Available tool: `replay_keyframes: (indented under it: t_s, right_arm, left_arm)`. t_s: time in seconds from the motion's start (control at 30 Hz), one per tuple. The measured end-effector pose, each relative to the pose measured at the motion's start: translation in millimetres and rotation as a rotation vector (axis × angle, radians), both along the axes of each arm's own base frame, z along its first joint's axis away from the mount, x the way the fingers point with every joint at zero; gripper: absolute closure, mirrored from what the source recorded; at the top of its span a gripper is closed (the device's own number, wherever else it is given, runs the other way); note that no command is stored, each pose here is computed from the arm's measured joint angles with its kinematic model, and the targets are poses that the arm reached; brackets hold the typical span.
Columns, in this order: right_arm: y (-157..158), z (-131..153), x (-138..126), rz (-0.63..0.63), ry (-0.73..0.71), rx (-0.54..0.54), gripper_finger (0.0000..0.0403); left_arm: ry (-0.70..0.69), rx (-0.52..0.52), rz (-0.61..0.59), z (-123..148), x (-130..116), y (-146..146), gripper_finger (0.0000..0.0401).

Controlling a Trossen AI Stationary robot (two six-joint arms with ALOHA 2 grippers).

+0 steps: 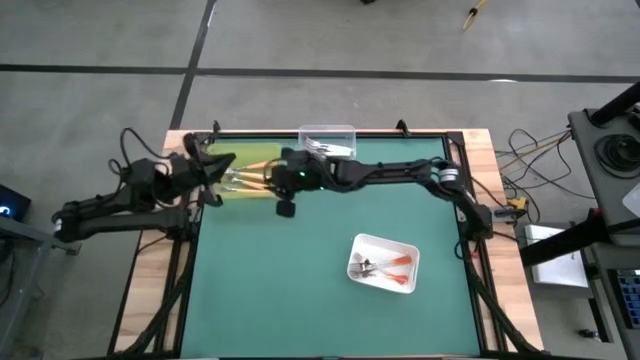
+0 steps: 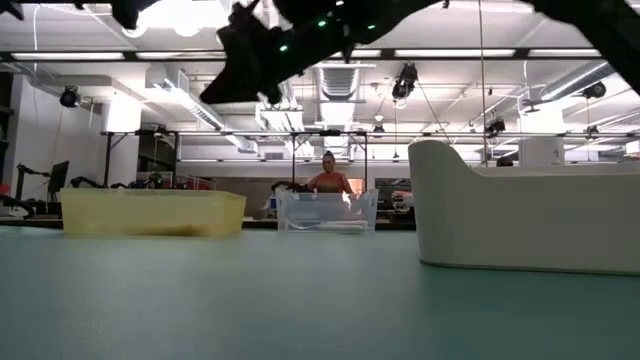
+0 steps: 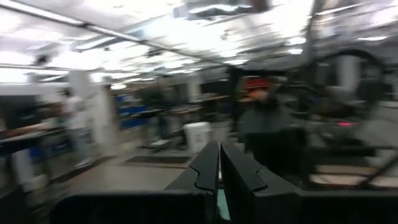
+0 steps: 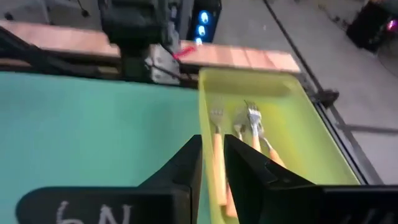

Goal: Sort silverware by color (type)
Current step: Return to Home Position

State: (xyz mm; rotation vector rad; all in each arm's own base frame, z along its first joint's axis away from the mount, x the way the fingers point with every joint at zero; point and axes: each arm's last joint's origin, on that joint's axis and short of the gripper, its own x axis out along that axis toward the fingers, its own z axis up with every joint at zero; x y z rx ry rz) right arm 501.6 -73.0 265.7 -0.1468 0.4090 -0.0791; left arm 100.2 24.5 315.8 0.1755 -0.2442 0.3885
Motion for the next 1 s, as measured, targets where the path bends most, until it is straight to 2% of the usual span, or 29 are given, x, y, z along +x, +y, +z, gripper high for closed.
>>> replay_keyframes:
  t_s: [0.13, 0.23, 0.4, 0.6, 1.0]
  right_arm:
    - [18.3, 3.7, -30.0, 0.025, -0.062, -0.011, 0.0353]
    - [30.8, 5.3, -58.3, 0.044, -0.097, -0.004, 0.0353]
    - [40.2, 8.4, -108.6, 0.049, -0.123, 0.008, 0.0353]
    - [54.5, 3.2, -165.7, 0.080, -0.173, 0.006, 0.0353]
    - [70.9, -23.7, -253.8, 0.129, -0.231, -0.010, 0.0353]
  left_arm:
    - [0.020, 0.007, -0.162, 4.4, 17.8, -1.3, 0.0401]
    - [0.042, -0.026, -0.231, 6.0, 29.3, -0.8, 0.0401]
    - [0.071, -0.124, -0.251, -0.4, 46.7, 2.4, 0.0401]
    - [0.091, -0.322, -0.294, -15.5, 74.2, 4.5, 0.0401]
    - [-0.088, -0.487, -0.400, -24.4, 141.7, 6.8, 0.0401]
